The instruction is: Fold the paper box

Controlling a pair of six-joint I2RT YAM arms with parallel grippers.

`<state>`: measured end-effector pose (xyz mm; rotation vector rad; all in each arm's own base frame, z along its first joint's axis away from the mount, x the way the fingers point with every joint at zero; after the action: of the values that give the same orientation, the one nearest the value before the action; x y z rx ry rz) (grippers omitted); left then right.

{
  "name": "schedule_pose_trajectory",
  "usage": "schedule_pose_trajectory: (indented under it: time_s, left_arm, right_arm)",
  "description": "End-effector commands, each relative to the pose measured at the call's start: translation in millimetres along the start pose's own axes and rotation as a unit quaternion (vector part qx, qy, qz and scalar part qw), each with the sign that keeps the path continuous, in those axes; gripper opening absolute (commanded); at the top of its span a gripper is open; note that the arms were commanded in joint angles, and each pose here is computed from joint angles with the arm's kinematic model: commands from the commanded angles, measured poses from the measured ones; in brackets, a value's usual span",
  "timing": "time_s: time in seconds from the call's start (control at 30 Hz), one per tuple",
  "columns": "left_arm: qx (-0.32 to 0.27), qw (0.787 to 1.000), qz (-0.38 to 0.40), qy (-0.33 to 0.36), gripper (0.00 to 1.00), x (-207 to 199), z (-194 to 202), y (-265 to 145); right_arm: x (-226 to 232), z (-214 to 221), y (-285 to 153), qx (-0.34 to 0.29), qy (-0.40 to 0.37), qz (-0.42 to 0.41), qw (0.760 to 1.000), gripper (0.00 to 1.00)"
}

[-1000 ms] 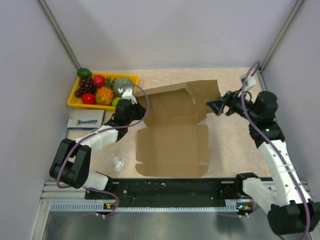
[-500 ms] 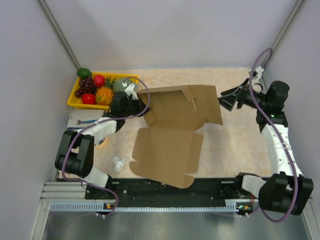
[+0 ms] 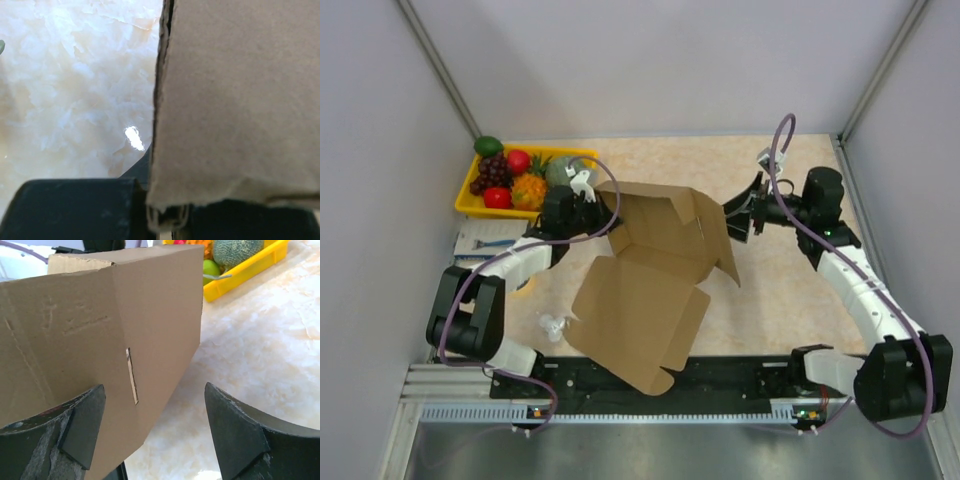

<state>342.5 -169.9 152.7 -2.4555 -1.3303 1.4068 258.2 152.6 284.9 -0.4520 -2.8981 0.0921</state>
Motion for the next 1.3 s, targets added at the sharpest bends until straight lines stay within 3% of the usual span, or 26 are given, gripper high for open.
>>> schedule_pose_trajectory:
  time_s: [0.0,0.03,0.23,0.43,0.53,0.67,0.8,1.0,1.07,1.27]
  left_arm:
    - [-0.055,0.998,-0.003,-0.008,0.00,-18.6,-15.1,-10.4]
    - [-0.061,0.998,-0.009,-0.010,0.00,-18.3,-16.7,-12.2]
    - [-0.102,0.993,-0.035,-0.041,0.00,-13.9,-20.1,-14.9]
    - [-0.085,0.996,0.006,-0.040,0.00,-26.2,-16.4,-11.8]
    - [-0.084,0.996,0.002,-0.032,0.00,-23.6,-12.6,-14.1]
    - [-0.080,0.997,-0.004,-0.023,0.00,-22.3,-10.0,-16.9]
    - [-0.090,0.996,-0.022,-0.009,0.00,-22.6,-10.1,-20.8]
    - [-0.131,0.989,-0.065,0.016,0.00,-25.7,-8.1,-30.1]
    - [-0.142,0.986,-0.075,0.030,0.00,-27.6,-6.3,-31.7]
    - [-0.178,0.976,-0.105,0.061,0.00,-35.8,-12.3,-40.7]
  right_arm:
    - [5.1,-10.5,-0.8,-0.024,-0.035,0.075,0.996,0.82]
    - [-8.4,-3.8,-5.7,-0.007,0.000,0.146,0.989,0.82]
    - [3.2,-5.2,2.2,-0.046,0.047,0.217,0.974,0.79]
    - [-8.5,16.5,19.2,0.012,-0.030,0.208,0.978,0.82]
    - [-0.2,7.9,26.7,0.012,-0.054,0.154,0.987,0.79]
    - [-3.9,-1.0,26.2,0.021,-0.080,0.176,0.981,0.77]
    - [-14.3,6.2,24.7,0.056,-0.096,0.272,0.956,0.77]
    - [-22.7,4.4,36.6,0.052,-0.149,0.333,0.930,0.73]
    - [-28.9,8.8,40.2,0.069,-0.175,0.365,0.912,0.68]
    - [-37.7,-1.1,41.9,0.037,-0.194,0.399,0.895,0.57]
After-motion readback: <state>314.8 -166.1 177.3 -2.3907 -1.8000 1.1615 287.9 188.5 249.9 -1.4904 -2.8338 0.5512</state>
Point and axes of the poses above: each gripper's point midway between its finger pads, its own y axis out along the fingers, its own x axis along the line the jaws close on, z = x × y, the point moved 5 cm from there along -y, back along the fingers, and after that the axes turned 15 degrees about -y, right-handed, at the moved point
